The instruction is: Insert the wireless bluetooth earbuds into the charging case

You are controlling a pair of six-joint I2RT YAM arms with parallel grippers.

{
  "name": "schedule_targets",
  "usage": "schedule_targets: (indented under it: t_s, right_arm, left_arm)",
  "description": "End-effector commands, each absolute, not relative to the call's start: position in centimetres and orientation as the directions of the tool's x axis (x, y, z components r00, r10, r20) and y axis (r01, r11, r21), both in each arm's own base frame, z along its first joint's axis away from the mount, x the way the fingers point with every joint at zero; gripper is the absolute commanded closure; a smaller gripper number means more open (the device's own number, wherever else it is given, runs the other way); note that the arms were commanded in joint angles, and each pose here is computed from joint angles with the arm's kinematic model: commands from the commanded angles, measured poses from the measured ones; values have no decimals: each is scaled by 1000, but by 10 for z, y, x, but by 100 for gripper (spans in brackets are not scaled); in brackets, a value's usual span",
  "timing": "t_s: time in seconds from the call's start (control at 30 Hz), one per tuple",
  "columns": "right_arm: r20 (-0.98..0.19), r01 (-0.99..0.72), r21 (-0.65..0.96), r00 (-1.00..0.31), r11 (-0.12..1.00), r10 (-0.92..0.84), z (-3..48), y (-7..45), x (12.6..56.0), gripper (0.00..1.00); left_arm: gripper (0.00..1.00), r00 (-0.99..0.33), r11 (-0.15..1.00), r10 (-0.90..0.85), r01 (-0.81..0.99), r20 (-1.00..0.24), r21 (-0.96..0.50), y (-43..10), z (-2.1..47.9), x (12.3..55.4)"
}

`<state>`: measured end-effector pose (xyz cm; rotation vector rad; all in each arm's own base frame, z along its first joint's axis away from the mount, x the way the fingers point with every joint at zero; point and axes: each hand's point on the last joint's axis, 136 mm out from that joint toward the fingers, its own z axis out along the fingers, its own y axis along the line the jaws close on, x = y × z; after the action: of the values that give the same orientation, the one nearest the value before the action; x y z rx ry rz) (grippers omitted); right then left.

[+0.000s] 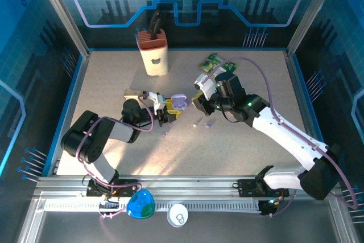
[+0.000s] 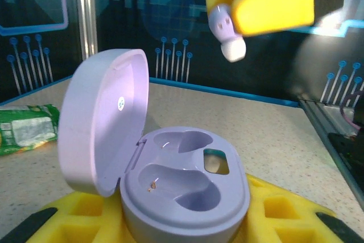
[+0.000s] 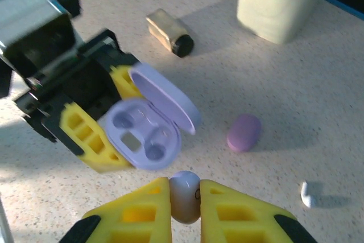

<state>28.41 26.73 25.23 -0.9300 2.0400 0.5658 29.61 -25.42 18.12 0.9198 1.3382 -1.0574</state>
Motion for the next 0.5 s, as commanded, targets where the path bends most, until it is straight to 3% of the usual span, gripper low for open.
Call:
schedule_targets:
  t_s: [0.0, 0.47]
  right_arm:
    - [-802, -842, 72, -368, 535, -471, 252, 282, 274, 84]
    - [-748, -872, 64, -364, 485, -555, 228, 306, 278, 84]
  left_arm:
    - [68, -38, 230, -63, 972, -997, -52, -260, 182, 285]
    - [68, -51, 211, -62, 975, -997, -63, -261, 181, 283]
